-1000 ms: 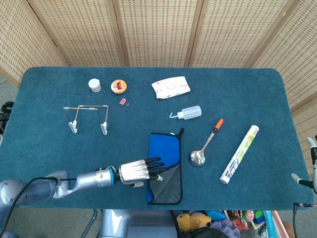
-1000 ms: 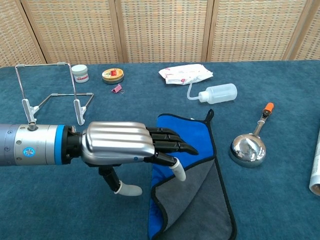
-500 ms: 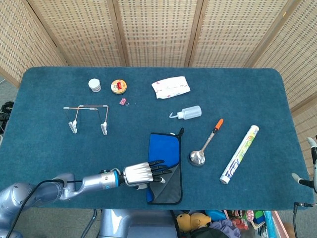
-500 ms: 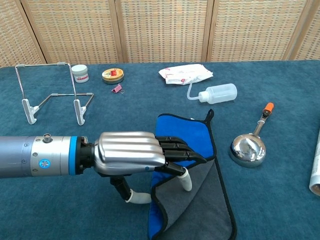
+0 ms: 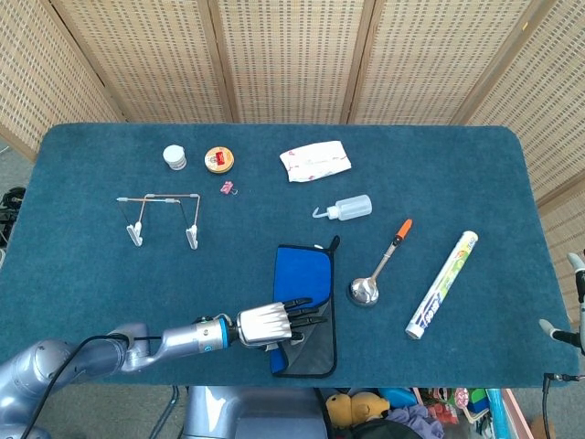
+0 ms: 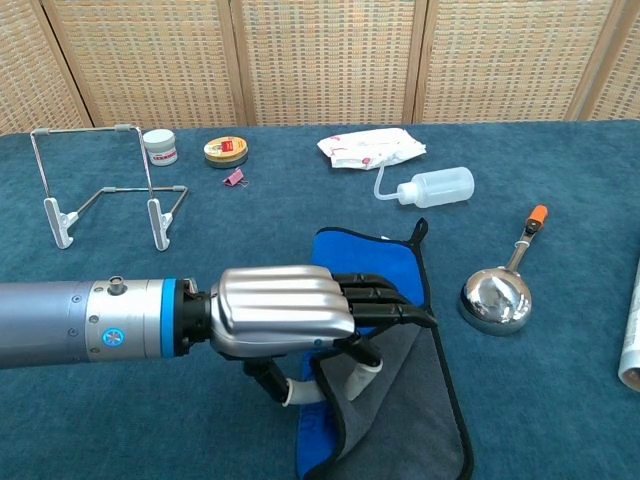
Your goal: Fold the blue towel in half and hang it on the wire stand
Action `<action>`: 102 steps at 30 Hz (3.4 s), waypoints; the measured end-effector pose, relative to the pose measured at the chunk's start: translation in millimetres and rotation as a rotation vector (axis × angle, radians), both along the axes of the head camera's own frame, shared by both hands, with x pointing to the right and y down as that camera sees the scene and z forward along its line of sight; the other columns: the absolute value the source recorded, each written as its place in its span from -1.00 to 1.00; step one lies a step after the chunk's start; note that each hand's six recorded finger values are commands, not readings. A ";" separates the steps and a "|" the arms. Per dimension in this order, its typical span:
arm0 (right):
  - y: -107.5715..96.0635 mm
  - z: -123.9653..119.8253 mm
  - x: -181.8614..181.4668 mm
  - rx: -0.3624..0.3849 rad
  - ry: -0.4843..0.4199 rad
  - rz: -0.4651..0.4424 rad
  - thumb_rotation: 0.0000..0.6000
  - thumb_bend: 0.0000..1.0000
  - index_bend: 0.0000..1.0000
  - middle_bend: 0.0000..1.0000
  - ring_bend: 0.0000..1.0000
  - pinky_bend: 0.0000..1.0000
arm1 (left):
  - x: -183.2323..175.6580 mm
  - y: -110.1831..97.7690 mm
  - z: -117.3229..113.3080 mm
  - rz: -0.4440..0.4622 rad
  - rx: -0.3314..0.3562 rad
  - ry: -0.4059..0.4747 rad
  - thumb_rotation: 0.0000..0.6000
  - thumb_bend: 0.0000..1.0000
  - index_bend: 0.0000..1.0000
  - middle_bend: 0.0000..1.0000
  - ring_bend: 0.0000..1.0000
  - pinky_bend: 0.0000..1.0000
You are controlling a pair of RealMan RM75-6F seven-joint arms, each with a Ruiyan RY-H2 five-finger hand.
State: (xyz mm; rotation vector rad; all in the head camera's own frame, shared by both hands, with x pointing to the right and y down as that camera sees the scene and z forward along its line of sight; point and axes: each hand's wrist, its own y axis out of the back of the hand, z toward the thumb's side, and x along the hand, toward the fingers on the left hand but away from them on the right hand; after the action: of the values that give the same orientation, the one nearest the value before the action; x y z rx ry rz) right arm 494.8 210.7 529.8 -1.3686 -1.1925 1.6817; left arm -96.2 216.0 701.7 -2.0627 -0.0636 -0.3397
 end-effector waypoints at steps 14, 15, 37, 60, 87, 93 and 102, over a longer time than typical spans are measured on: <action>0.4 -0.6 -0.9 -0.002 -0.005 -0.001 1.00 -1.00 -1.00 -1.00 -1.00 -1.00 | 40.8 11.9 -13.9 0.200 0.265 0.102 1.00 0.00 0.16 -1.00 -1.00 -1.00; 0.5 -0.6 -0.8 -0.002 -0.005 -0.001 1.00 -1.00 -1.00 -1.00 -1.00 -1.00 | 43.0 14.0 -13.5 0.220 0.290 0.107 1.00 0.00 0.16 -1.00 -1.00 -1.00; 0.7 -0.2 2.0 -0.009 -0.010 0.007 1.00 -1.00 -1.00 -1.00 -1.00 -1.00 | 70.1 -18.9 -18.0 -0.020 0.246 0.141 1.00 -0.36 -0.97 -1.00 -1.00 -1.00; 0.2 7.3 -2.1 -0.033 0.000 -0.001 1.00 -1.00 -1.00 -1.00 -1.00 -1.00 | 11.6 -168.4 20.4 -0.623 -0.020 -0.338 1.00 -0.49 -0.61 -1.00 -1.00 -1.00; -1.6 6.7 3.4 -0.032 -0.006 0.017 1.00 -1.00 -1.00 -1.00 -1.00 -1.00 | 28.1 -156.4 41.8 -0.758 -0.089 -0.542 1.00 -0.41 -0.41 -1.00 -1.00 -1.00; -1.5 6.4 3.2 -0.031 -0.007 0.016 1.00 -1.00 -1.00 -1.00 -1.00 -1.00 | 25.6 -152.1 48.4 -0.766 -0.092 -0.569 1.00 -0.41 -0.39 -1.00 -1.00 -1.00; -1.4 6.1 3.3 -0.031 -0.007 0.017 1.00 -1.00 -1.00 -1.00 -1.00 -1.00 | 25.2 -149.1 54.3 -0.766 -0.105 -0.582 1.00 -0.40 -0.38 -1.00 -1.00 -1.00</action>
State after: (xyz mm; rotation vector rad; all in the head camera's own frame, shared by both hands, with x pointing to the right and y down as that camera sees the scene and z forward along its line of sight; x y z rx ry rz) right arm 498.2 209.3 535.9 -1.3876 -1.1892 1.7152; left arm -71.0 67.0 756.0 -1.9530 0.3736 -1.4218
